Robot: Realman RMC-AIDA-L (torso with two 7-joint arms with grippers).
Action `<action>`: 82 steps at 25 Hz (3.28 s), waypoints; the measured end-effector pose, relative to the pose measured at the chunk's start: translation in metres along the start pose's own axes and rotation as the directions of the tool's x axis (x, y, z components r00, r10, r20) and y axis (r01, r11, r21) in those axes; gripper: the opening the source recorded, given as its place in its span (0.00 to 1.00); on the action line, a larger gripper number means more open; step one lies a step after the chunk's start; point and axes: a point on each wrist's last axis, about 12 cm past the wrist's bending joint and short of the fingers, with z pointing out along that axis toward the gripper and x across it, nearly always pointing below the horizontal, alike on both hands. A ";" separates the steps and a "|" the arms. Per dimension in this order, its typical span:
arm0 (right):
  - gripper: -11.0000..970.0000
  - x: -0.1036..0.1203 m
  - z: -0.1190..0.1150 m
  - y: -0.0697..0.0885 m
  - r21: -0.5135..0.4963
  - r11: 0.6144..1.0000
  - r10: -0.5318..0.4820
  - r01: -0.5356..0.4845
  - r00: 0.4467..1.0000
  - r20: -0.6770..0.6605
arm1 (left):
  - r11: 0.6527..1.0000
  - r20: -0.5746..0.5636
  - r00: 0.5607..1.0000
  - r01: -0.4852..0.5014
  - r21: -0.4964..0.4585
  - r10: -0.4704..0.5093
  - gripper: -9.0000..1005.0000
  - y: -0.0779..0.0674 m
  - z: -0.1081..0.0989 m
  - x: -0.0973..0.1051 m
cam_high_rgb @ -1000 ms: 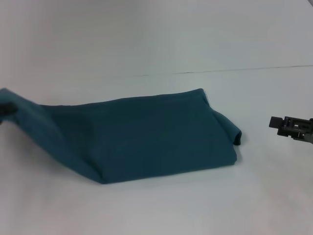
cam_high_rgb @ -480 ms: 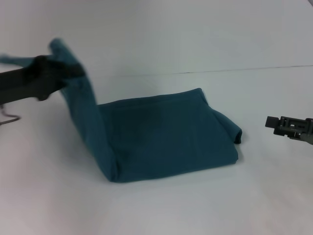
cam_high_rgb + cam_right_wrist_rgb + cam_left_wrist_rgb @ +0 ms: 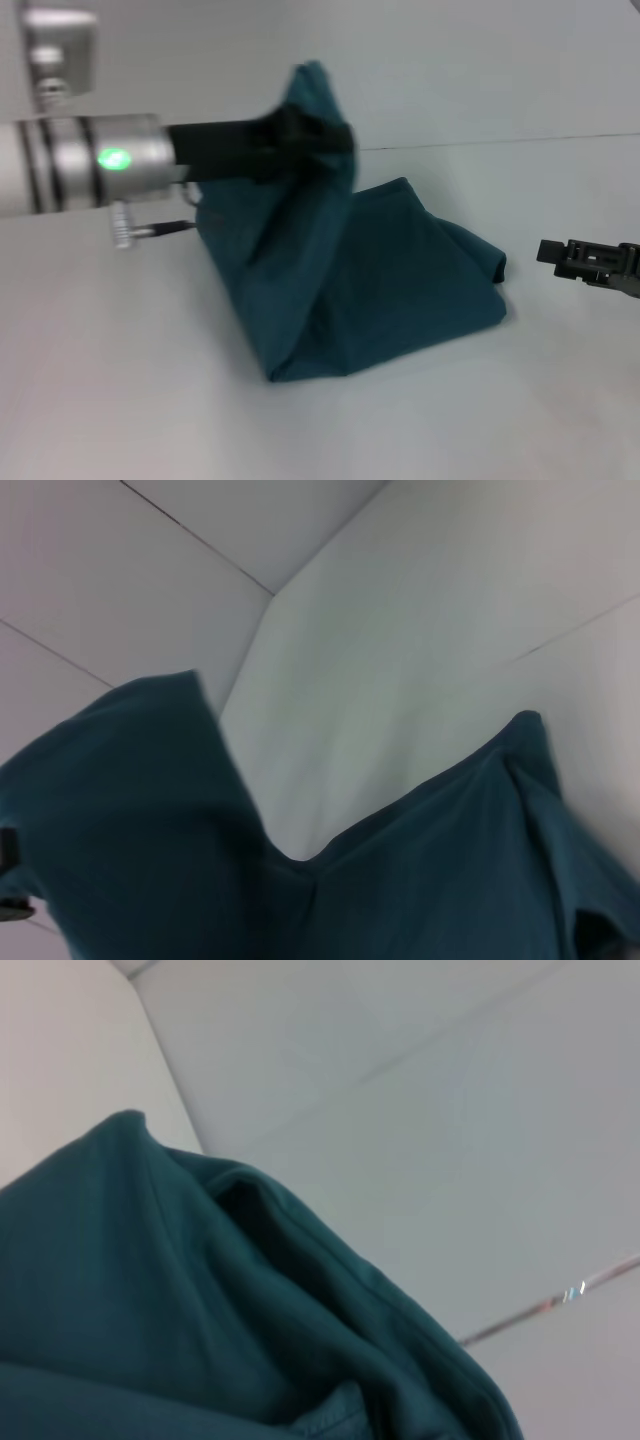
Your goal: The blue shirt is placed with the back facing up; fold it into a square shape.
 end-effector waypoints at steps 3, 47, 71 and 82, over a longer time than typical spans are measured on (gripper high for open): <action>0.71 0.000 0.001 0.000 0.008 1.000 -0.003 0.003 1.000 -0.009 | 0.999 -0.056 0.998 -0.030 -0.023 0.029 0.06 -0.005 0.028 0.004; 0.69 -0.042 0.022 0.021 0.065 0.988 -0.126 0.140 0.974 -0.189 | 0.981 0.047 0.986 0.165 -0.100 -0.161 0.76 0.045 -0.024 0.034; 0.67 -0.056 0.184 0.138 0.015 0.679 -0.561 0.734 0.532 -0.634 | 0.957 0.228 0.938 0.283 -0.062 -0.263 0.79 0.071 -0.124 0.070; 0.67 -0.027 0.221 0.157 -0.087 0.580 -0.694 0.810 0.436 -0.573 | 0.951 0.248 0.929 0.300 -0.073 -0.274 0.79 0.076 -0.122 0.073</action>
